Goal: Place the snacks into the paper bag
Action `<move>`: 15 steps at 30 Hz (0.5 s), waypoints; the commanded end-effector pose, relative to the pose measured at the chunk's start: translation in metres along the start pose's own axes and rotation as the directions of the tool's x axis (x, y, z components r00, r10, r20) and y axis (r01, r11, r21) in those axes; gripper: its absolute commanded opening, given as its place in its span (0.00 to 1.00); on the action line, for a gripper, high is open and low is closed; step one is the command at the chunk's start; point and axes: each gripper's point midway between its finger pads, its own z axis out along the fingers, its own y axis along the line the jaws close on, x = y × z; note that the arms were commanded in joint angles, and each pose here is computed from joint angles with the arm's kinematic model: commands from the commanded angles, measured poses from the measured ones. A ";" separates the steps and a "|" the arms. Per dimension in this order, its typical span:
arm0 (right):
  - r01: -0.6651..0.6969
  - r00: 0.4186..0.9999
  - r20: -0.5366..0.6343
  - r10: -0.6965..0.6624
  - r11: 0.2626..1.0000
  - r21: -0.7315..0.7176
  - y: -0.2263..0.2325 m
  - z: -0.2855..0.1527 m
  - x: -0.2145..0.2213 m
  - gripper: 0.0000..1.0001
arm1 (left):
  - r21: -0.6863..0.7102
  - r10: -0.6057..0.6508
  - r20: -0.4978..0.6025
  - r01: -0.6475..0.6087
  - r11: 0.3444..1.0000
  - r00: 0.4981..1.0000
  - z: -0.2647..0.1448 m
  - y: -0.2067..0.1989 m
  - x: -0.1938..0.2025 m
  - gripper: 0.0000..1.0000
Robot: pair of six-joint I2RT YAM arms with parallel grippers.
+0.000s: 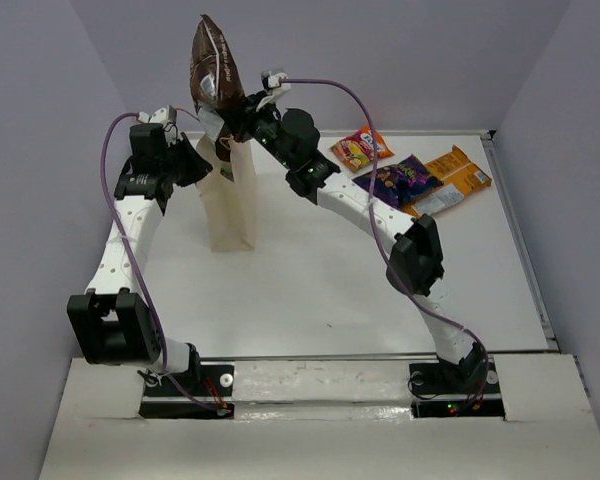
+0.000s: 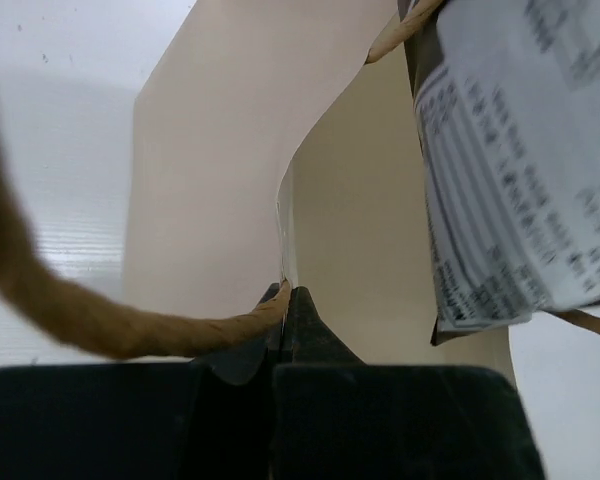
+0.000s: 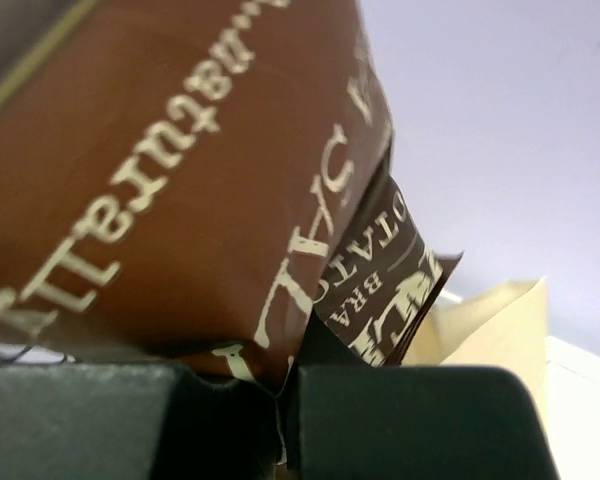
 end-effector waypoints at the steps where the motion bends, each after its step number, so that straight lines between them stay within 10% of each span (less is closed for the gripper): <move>1: 0.029 0.994 0.109 -0.025 0.999 -0.041 0.039 -0.024 -0.067 0.01 | 0.003 -0.007 0.014 0.007 1.000 1.000 -0.001 -0.005 -0.009 0.00; 15: 0.084 0.992 -0.103 -0.068 0.985 0.153 0.014 -0.055 0.004 0.09 | -0.023 -0.009 0.018 0.010 1.000 1.000 0.002 0.000 -0.014 0.00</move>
